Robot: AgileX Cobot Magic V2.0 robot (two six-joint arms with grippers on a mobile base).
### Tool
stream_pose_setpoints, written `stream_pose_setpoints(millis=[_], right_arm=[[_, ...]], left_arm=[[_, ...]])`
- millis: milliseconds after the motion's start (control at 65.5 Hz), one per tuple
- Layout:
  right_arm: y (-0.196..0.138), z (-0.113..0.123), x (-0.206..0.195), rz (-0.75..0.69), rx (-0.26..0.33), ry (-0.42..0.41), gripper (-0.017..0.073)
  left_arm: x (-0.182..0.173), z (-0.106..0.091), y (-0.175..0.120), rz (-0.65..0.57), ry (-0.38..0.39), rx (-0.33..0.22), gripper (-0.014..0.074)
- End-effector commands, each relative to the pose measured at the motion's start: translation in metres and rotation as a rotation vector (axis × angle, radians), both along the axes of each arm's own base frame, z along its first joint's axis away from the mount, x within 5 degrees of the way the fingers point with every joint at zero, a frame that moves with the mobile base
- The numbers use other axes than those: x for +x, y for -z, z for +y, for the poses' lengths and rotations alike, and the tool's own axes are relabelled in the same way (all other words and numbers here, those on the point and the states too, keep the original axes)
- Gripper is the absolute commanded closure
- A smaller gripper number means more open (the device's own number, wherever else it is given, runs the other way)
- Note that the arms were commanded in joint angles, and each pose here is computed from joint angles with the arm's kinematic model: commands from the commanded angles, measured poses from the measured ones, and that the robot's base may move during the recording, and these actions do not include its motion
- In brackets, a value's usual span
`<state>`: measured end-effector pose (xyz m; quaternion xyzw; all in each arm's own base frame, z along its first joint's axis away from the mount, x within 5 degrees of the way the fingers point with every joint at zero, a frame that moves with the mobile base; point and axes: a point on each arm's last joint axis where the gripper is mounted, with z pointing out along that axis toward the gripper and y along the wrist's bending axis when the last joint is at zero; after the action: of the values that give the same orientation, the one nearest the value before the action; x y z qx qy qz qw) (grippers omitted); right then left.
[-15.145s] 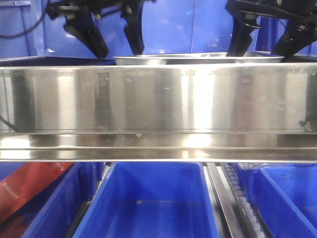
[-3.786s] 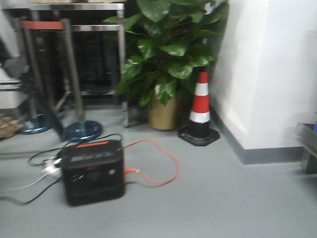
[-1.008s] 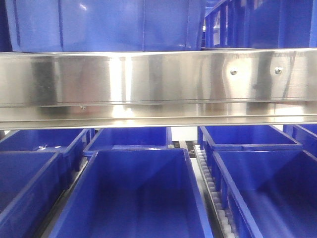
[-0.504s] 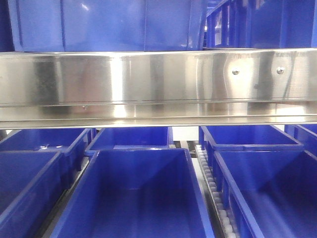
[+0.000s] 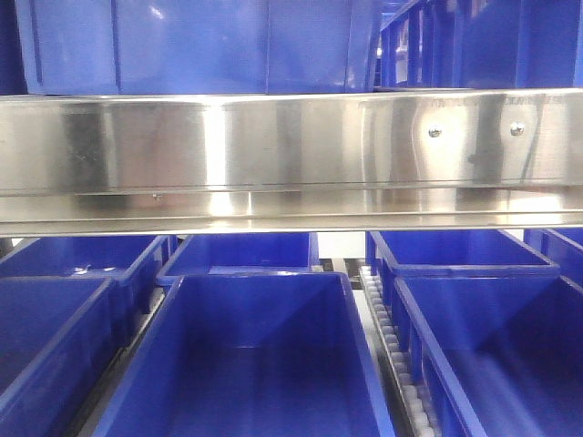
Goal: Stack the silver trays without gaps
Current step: 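Lower the held tray onto the steel tray on the shelf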
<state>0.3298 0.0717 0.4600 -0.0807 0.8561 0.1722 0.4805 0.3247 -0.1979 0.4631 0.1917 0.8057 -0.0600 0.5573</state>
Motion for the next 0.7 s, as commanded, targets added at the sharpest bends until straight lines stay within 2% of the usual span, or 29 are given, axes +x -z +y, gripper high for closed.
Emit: stream_pose_setpoints(millis=[0, 107, 305, 443, 687], right_arm=[[-0.01, 0.004, -0.008, -0.027, 0.019, -0.03, 0.0629], [-0.007, 0.011, -0.007, -0.012, 0.02, -0.054, 0.0629], [0.016, 0.035, -0.001, 0.108, -0.009, -0.14, 0.0629], [0.037, 0.055, 0.006, 0.192, -0.032, -0.199, 0.0629], [0.074, 0.077, 0.026, 0.309, -0.062, -0.246, 0.0629]], left_arm=[[-0.003, 0.0, -0.007, -0.042, 0.013, 0.013, 0.0601], [-0.006, 0.002, 0.001, 0.057, -0.01, 0.035, 0.0601], [-0.013, 0.011, 0.023, 0.263, -0.084, 0.141, 0.0601], [-0.013, 0.017, 0.038, 0.33, -0.126, 0.219, 0.0601], [-0.011, 0.017, 0.064, 0.387, -0.129, 0.284, 0.0601]])
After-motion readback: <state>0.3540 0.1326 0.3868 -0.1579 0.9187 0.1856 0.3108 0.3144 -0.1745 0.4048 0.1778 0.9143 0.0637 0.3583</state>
